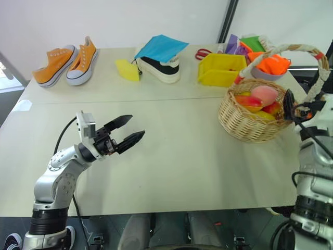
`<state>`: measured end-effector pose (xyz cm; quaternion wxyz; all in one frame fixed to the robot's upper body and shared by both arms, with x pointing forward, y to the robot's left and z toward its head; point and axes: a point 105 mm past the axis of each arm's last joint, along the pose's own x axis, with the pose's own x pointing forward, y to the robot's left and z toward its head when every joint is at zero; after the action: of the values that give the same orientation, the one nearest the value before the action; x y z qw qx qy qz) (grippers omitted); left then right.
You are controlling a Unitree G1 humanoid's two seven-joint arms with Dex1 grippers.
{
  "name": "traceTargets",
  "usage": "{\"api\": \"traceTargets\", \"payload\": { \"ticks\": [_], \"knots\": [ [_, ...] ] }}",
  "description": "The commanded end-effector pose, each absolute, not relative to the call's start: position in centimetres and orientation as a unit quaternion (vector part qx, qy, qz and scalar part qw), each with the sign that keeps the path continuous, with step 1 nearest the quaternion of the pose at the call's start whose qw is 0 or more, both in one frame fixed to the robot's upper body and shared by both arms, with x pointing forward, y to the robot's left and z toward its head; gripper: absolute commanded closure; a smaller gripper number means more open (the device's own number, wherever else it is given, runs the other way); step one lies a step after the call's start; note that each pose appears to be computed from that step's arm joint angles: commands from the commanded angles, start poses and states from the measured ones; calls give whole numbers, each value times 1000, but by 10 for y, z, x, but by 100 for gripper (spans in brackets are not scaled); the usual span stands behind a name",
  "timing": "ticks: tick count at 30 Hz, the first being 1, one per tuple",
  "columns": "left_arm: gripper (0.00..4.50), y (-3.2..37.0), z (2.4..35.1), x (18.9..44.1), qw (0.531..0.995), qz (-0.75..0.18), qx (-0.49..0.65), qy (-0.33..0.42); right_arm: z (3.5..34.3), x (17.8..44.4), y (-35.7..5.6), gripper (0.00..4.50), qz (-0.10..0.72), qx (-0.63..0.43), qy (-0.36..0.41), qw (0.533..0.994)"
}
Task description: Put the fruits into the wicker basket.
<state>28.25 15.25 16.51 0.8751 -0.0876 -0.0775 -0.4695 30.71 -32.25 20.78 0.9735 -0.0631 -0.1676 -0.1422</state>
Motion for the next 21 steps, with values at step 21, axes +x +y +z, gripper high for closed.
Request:
{"api": "traceTargets", "payload": {
  "ticks": [21],
  "knots": [
    [0,272,148,318,989,-103,32,-104,153,281,-113,3,452,-74,-71,886]
  ]
}}
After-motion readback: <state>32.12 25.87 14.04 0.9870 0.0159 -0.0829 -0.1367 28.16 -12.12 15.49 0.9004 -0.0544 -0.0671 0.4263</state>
